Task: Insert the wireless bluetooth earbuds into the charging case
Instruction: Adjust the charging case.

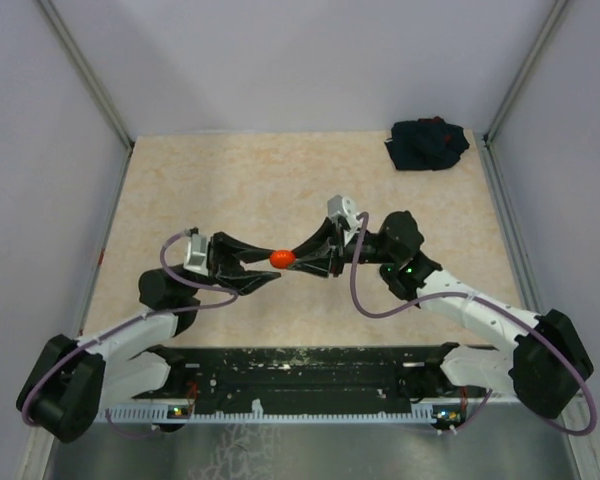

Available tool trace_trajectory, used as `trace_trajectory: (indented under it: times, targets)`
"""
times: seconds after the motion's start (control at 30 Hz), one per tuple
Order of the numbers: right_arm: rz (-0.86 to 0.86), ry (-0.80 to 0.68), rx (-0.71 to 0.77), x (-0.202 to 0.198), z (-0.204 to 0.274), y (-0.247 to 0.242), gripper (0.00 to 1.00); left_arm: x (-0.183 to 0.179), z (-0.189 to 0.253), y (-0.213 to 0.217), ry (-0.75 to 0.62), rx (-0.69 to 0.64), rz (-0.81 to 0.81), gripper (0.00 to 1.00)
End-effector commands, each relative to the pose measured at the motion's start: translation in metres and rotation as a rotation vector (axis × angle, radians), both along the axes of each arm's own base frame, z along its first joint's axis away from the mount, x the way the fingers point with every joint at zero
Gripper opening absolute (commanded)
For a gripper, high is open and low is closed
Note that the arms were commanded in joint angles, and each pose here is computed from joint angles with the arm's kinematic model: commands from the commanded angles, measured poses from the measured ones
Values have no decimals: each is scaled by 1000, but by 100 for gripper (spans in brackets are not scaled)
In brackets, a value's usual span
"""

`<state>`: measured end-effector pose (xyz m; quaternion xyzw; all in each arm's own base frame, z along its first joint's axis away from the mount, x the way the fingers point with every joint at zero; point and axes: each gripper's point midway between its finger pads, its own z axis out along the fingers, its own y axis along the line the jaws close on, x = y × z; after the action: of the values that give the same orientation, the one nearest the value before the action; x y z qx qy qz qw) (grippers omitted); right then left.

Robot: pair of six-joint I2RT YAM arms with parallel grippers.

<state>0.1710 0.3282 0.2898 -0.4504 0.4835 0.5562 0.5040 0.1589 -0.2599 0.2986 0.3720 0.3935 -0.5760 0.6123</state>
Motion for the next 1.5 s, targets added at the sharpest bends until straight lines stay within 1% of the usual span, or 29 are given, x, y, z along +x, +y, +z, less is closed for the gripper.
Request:
trace_trajectory:
  times: [0.0, 0.1, 0.23, 0.43, 0.6, 0.67, 0.7, 0.8, 0.87, 0.9, 0.97, 1.0, 1.07, 1.1, 1.13, 1.23, 1.33, 1.47]
  targets:
    - [-24, -65, -109, 5, 3, -8, 0, -4, 7, 2, -82, 41, 33, 55]
    - [-20, -61, -148, 5, 1, -11, 0, 7, -2, -3, -32, 135, 57, 62]
    - [0, -59, -207, 5, -5, -11, 0, 15, -7, -8, 20, 223, 41, 66]
    - [15, -59, -215, 6, -5, -9, 0, 25, -17, -15, 106, 316, 27, 66]
    - [5, -59, -221, 10, -5, -8, 0, 25, -25, -17, 143, 372, 1, 66]
    - [5, -60, -222, 11, -6, -7, 0, 23, -26, -17, 149, 379, -17, 61]
    - [7, -62, -221, 11, -5, -7, 0, 22, -27, -18, 151, 381, -24, 57]
    - [10, -62, -218, 12, -5, -5, 0, 19, -27, -19, 159, 385, -48, 49]
    - [10, -60, -218, 13, -6, -5, 0, 18, -26, -19, 160, 386, -61, 47]
    - [7, -59, -218, 13, -6, -4, 0, 17, -27, -20, 163, 388, -67, 44]
    - [1, -61, -217, 14, -6, -4, 0, 16, -27, -20, 167, 389, -76, 33]
    - [-4, -63, -213, 15, -5, -4, 0, 16, -27, -20, 169, 390, -80, 25]
    - [-9, -62, -210, 16, -7, -4, 0, 16, -26, -20, 166, 383, -74, 4]
    - [-14, -59, -210, 17, -8, -4, 0, 17, -25, -20, 168, 377, -69, 0]
    - [-19, -58, -210, 17, -10, -4, 5, 17, -23, -19, 163, 366, -59, 0]
    - [-26, -46, -209, 18, -17, -6, 26, 19, -14, -17, 152, 321, -20, 0]
    - [-16, -33, -184, 16, -18, -6, 35, 19, -7, -14, 152, 273, 11, 0]
    - [8, -25, -143, 12, -15, -4, 39, 15, 2, -13, 158, 200, 3, 0]
